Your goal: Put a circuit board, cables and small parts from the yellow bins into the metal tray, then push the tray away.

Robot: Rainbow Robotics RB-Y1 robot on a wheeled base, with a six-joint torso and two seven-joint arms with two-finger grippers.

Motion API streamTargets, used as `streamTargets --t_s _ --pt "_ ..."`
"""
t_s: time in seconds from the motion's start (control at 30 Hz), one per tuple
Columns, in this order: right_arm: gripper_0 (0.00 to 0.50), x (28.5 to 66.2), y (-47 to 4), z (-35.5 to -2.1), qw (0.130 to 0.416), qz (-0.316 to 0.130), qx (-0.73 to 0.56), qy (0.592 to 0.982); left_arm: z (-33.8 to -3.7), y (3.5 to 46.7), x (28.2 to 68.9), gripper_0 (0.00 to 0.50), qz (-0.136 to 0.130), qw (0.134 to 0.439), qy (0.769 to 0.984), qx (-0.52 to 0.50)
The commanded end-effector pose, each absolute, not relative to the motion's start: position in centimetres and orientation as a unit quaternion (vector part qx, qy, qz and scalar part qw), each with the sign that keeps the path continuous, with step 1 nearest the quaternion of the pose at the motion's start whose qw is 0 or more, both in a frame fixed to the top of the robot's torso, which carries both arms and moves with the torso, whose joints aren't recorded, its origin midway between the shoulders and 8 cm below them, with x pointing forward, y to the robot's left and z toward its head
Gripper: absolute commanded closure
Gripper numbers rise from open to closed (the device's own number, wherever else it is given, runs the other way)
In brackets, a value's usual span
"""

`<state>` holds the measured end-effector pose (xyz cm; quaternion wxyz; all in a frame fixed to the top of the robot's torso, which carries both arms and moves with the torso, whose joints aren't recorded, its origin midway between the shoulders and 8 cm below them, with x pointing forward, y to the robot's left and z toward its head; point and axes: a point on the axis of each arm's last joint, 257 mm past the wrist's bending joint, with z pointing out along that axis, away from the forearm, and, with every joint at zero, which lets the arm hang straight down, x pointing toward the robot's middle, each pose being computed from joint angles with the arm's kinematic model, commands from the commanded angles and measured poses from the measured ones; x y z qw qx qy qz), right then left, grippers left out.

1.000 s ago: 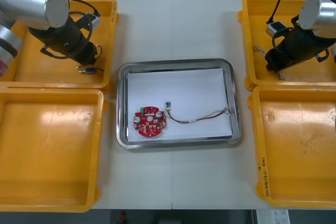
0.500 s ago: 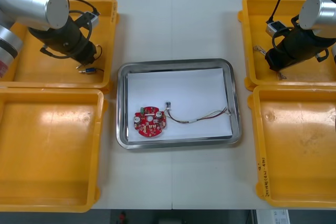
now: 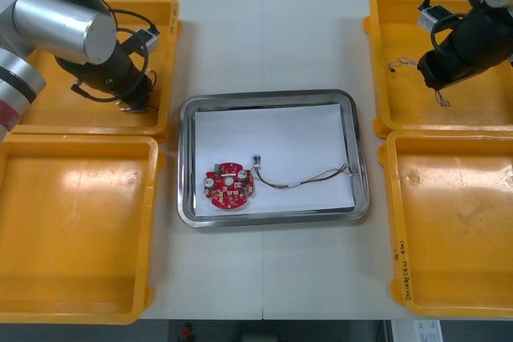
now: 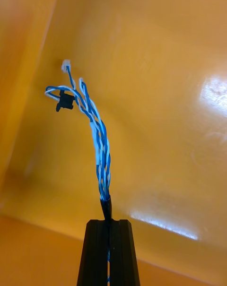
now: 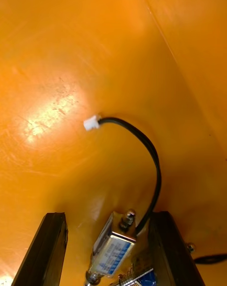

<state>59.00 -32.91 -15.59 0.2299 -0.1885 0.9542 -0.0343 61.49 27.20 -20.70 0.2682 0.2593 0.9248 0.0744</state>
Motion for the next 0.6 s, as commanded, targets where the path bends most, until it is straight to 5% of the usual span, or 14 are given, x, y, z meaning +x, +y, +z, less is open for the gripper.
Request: streamTargets --t_s 0.03,0.4,0.47,0.5,0.57,0.6 --pt "0.488 59.4 -34.2 -9.6 0.273 -0.055 -0.175 0.944 -19.9 29.2 62.1 0.000 0.094 0.281 0.918 0.265" --pt "0.492 57.4 -33.9 -6.4 0.276 -0.062 -0.178 0.943 -19.8 28.7 62.8 0.004 0.088 0.303 0.912 0.263" --pt "0.492 56.8 -33.8 -5.9 0.273 -0.063 -0.180 0.943 -20.0 28.7 63.0 0.157 0.087 0.309 0.910 0.263" --pt "0.496 56.6 -33.7 -5.8 0.270 -0.063 -0.180 0.944 -20.2 28.8 62.9 0.189 0.088 0.309 0.910 0.263" --pt "0.498 55.9 -33.9 -5.4 0.266 -0.064 -0.178 0.945 -20.2 28.8 63.0 0.355 0.088 0.310 0.910 0.263" --pt "0.498 55.7 -33.8 -5.5 0.263 -0.063 -0.178 0.946 -20.2 28.8 63.0 0.379 0.088 0.309 0.909 0.263"
